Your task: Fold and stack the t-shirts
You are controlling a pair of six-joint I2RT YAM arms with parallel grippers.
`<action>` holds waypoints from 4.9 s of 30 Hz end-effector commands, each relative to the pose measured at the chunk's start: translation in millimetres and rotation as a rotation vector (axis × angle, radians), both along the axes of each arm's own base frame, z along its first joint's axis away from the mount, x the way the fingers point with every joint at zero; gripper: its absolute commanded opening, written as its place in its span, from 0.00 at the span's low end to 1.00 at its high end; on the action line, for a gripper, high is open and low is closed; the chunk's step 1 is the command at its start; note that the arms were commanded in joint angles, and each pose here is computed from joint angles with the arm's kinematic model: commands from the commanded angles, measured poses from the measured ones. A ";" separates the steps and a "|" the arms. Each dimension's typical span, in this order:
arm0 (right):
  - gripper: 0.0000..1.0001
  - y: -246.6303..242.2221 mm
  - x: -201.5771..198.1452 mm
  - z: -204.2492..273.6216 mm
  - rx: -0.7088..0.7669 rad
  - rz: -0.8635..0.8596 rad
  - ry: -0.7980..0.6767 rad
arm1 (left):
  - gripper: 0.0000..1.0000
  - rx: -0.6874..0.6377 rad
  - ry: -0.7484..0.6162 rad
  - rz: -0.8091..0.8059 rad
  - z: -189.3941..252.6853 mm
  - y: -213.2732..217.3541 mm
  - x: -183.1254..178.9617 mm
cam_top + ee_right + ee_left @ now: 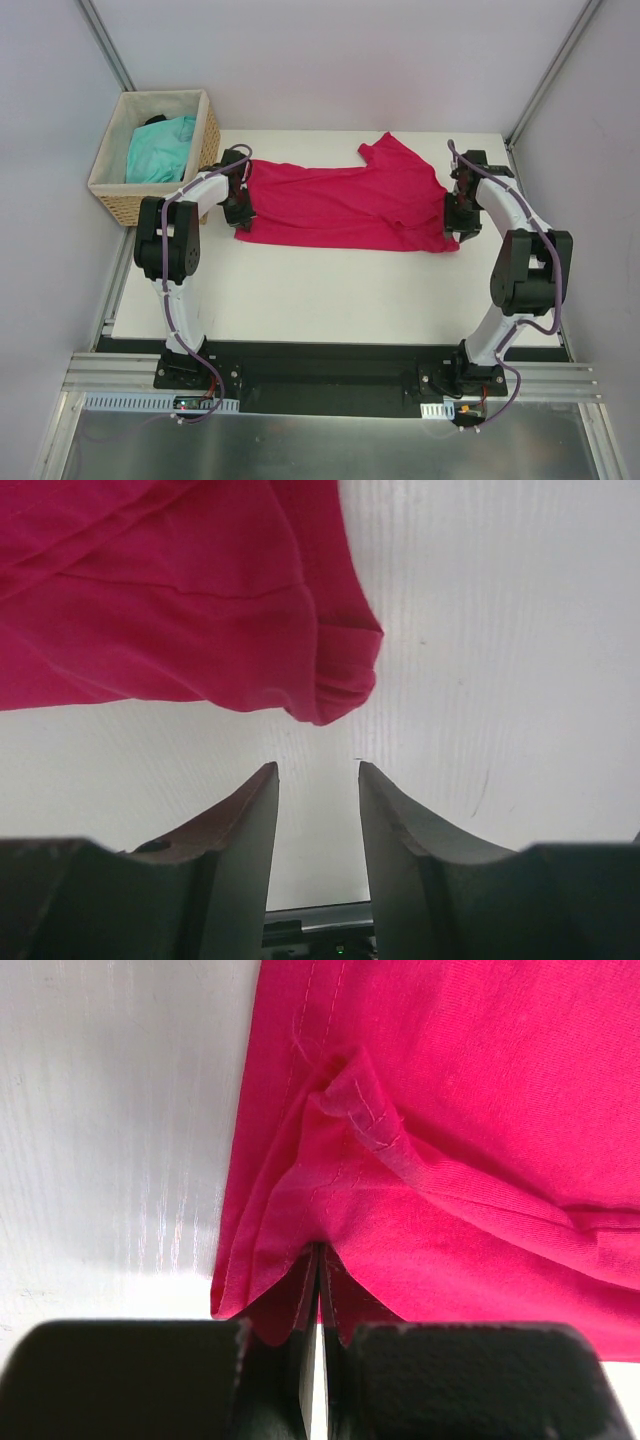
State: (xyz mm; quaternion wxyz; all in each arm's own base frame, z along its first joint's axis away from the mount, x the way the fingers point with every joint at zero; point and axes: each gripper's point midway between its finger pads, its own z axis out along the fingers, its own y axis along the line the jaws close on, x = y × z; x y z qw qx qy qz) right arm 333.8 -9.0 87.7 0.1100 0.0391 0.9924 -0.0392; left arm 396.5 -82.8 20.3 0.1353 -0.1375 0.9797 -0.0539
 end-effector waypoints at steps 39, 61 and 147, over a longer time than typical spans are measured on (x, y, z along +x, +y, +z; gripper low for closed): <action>0.38 2.1 25.9 -26.7 -0.029 0.040 0.041 | 0.00 0.033 0.018 -0.037 5.8 2.4 -3.4; 0.01 -25.4 36.0 -47.9 -0.014 0.016 0.122 | 0.00 0.067 -0.002 -0.033 24.8 11.8 2.7; 0.39 -56.3 51.6 -21.5 -0.008 -0.103 -0.021 | 0.00 -0.029 0.196 -0.017 -15.0 2.5 -46.7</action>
